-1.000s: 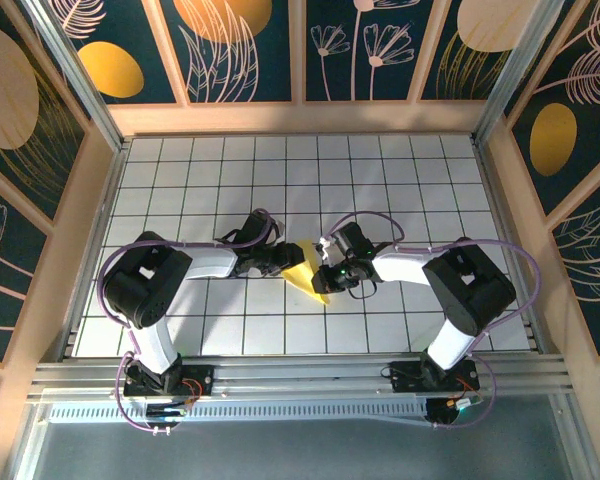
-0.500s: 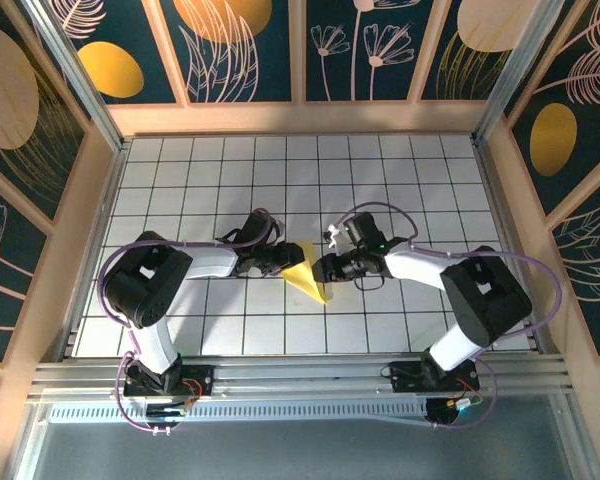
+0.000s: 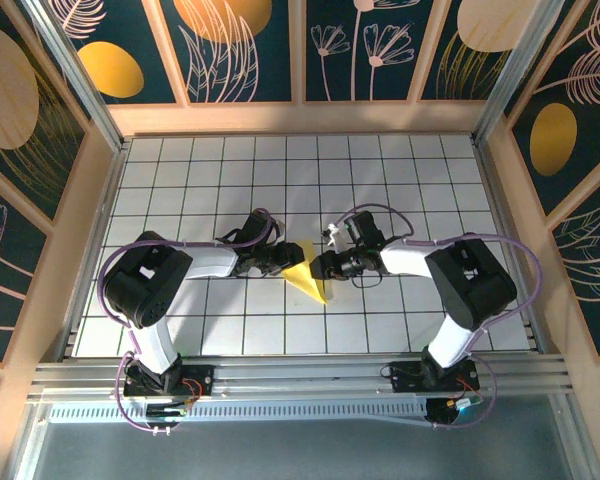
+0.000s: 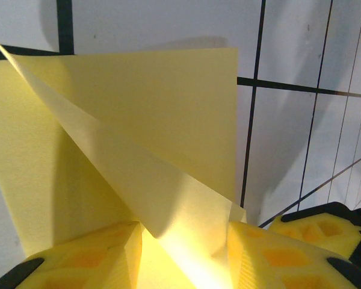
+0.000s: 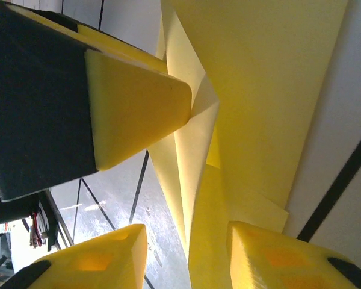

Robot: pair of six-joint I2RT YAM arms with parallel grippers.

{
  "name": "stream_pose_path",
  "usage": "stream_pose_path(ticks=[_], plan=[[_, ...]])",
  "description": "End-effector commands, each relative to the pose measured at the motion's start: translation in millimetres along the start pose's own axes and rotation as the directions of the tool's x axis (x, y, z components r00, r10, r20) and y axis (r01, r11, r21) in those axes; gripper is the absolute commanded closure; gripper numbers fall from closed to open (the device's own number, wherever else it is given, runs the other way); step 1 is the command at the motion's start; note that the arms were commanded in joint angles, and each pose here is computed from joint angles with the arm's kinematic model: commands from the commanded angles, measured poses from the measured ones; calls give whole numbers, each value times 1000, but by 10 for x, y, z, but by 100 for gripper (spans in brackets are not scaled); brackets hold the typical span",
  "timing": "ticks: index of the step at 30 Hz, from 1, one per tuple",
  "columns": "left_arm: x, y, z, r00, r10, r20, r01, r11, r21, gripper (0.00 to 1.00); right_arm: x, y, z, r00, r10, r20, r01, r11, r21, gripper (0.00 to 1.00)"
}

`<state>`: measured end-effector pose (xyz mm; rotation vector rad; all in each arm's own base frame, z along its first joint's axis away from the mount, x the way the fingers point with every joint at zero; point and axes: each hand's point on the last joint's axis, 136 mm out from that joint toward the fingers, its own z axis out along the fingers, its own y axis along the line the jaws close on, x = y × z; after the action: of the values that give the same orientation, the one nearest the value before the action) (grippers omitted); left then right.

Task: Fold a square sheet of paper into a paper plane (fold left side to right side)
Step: Fourth fold the wing at the center of the table.

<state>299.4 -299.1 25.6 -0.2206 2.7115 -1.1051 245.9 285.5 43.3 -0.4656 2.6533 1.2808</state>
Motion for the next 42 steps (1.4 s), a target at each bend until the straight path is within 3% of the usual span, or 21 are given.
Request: stream_pose_path(ticks=[1, 10, 17, 29, 42], plan=[[24, 134, 61, 1000, -20, -8, 20, 999, -51, 58, -159, 114, 28, 999, -23, 24, 25, 999, -48, 63], [27, 142, 64, 1000, -22, -10, 21, 998, -53, 58, -145, 78, 56, 1000, -12, 22, 13, 999, -47, 76], [23, 147, 62, 1000, -23, -8, 22, 998, -55, 58, -130, 3, 69, 1000, 2, 19, -2, 1000, -15, 100], [25, 155, 51, 1000, -21, -6, 20, 998, -61, 58, -148, -248, -66, 998, 42, 52, -46, 996, 71, 100], [25, 152, 49, 1000, -21, -6, 20, 998, -62, 58, -118, -285, -29, 998, 47, 33, -50, 996, 73, 100]])
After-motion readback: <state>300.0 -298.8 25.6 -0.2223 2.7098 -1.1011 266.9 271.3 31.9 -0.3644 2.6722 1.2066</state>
